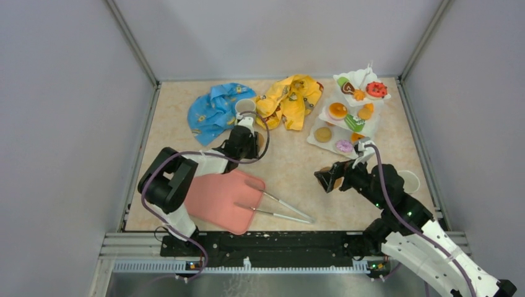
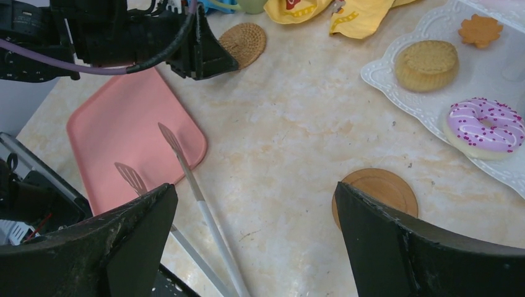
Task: Serve the afternoon tea
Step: Move the coaster to the center of the board.
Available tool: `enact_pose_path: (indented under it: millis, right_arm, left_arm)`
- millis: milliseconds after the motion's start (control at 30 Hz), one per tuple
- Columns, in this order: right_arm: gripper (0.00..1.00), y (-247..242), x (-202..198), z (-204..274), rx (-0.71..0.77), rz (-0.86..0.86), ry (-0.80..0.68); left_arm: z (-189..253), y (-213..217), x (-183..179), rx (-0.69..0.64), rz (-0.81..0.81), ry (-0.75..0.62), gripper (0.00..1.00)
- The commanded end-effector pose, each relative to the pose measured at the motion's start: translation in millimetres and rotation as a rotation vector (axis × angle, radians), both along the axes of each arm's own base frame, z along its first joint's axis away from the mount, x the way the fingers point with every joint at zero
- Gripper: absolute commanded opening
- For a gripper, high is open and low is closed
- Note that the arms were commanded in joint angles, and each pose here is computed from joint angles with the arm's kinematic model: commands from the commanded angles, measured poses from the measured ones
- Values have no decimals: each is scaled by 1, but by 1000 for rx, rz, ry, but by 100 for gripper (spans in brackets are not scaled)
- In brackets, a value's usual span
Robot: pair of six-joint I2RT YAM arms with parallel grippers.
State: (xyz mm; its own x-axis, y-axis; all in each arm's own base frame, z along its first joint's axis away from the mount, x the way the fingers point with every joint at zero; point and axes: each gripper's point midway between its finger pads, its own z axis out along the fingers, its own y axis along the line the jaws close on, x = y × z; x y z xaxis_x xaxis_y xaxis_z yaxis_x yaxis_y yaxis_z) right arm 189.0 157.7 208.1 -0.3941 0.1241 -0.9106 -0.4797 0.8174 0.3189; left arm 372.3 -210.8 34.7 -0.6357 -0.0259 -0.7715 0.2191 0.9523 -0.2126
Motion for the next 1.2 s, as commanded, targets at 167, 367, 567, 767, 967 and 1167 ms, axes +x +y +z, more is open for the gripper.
enact_pose_path:
  millis: [167, 367, 567, 767, 967, 1167]
  right_arm:
    - [99, -1, -5, 24, 40, 14, -45]
    - [99, -5, -5, 25, 43, -1, -61]
    - [99, -7, -3, 25, 45, -19, -64]
    - [99, -10, -2, 23, 43, -41, -45]
    - [99, -12, -2, 22, 42, -57, -39]
    - [99, -14, -1, 22, 42, -68, -37]
  left_arm:
    - [-14, -36, -7, -27, -102, 27, 39]
    - [-3, -62, -29, -79, -169, 37, 38]
    - [9, -105, -64, -136, -269, 34, 38]
    - [11, -140, -81, -189, -368, 59, 40]
    - [29, -155, -62, -177, -378, 11, 42]
    - [59, -162, -52, -181, -381, -28, 53]
